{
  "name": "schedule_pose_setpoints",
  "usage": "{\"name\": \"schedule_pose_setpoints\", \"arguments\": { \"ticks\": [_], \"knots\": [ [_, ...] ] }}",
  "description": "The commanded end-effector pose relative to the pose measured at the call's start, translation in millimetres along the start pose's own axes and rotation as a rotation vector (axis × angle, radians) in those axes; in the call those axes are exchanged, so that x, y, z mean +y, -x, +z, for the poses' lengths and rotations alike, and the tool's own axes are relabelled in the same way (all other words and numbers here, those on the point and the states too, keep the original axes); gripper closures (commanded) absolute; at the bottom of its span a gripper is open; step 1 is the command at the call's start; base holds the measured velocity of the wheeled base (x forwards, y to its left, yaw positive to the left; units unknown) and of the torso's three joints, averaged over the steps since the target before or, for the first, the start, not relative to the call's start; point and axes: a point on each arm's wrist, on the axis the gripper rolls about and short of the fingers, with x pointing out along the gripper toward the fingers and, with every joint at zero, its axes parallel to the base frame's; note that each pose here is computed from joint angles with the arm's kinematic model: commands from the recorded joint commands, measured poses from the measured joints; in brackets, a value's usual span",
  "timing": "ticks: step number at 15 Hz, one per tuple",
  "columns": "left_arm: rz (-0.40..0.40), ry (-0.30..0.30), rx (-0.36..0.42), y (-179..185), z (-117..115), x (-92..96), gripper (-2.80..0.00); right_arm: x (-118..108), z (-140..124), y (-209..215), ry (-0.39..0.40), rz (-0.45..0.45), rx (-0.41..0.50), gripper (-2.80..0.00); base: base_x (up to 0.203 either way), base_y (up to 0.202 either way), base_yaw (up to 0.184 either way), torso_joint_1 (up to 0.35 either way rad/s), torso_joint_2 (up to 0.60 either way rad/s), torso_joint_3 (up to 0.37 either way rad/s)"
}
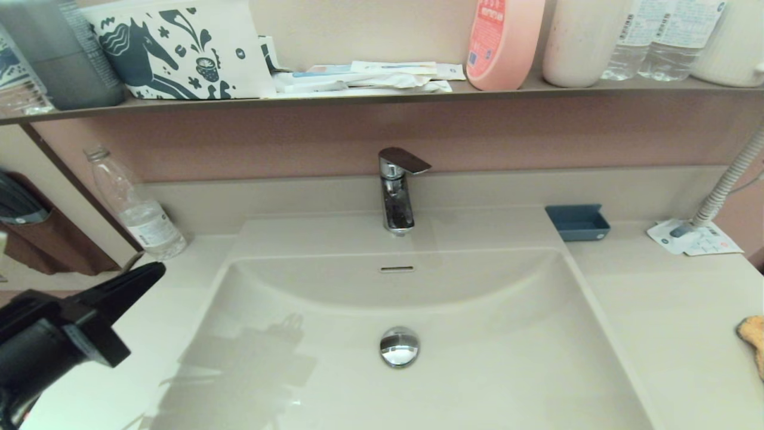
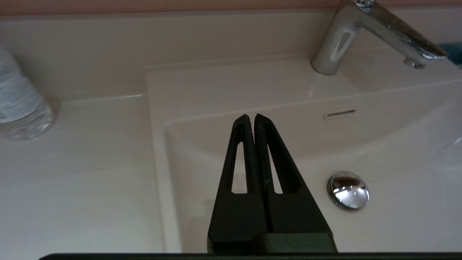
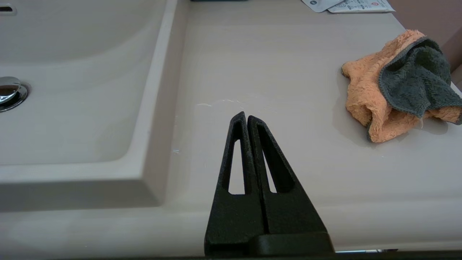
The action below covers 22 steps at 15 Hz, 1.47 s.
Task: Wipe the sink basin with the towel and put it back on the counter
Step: Turn on the faucet
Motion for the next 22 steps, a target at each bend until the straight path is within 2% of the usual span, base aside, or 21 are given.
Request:
{"name": "schedule_pose_setpoints", "arguments": {
  "ticks": [1,6,8,13,16,20,22],
  "knots": [
    [-0.038,0.023,0.052,-36,-10,-7.5,0.00,0,0,0,0.000,0.000,-0.001,0.00,0.000,0.000,0.000,0.000,0.00,0.000],
    [-0.097,0.063,-0.030,-73,0,-58.7,0.00,0,0,0,0.000,0.000,-0.001,0.00,0.000,0.000,0.000,0.000,0.00,0.000],
    [-0.099,0.062,-0.014,-87,-3,-75.0,0.00,0,0,0,0.000,0.000,-0.001,0.00,0.000,0.000,0.000,0.000,0.00,0.000],
    [-0.155,0.064,-0.030,-122,-1,-123.6,0.00,0,0,0,0.000,0.000,-0.001,0.00,0.000,0.000,0.000,0.000,0.00,0.000],
    [-0.164,0.035,-0.089,-145,11,-140.5,0.00,0,0,0,0.000,0.000,-0.001,0.00,0.000,0.000,0.000,0.000,0.00,0.000],
    [-0.198,0.009,-0.056,-157,-3,-157.4,0.00,0,0,0,0.000,0.000,-0.001,0.00,0.000,0.000,0.000,0.000,0.00,0.000],
    [-0.209,0.015,-0.075,-164,-2,-165.1,0.00,0,0,0,0.000,0.000,-0.001,0.00,0.000,0.000,0.000,0.000,0.00,0.000]
  ]
}}
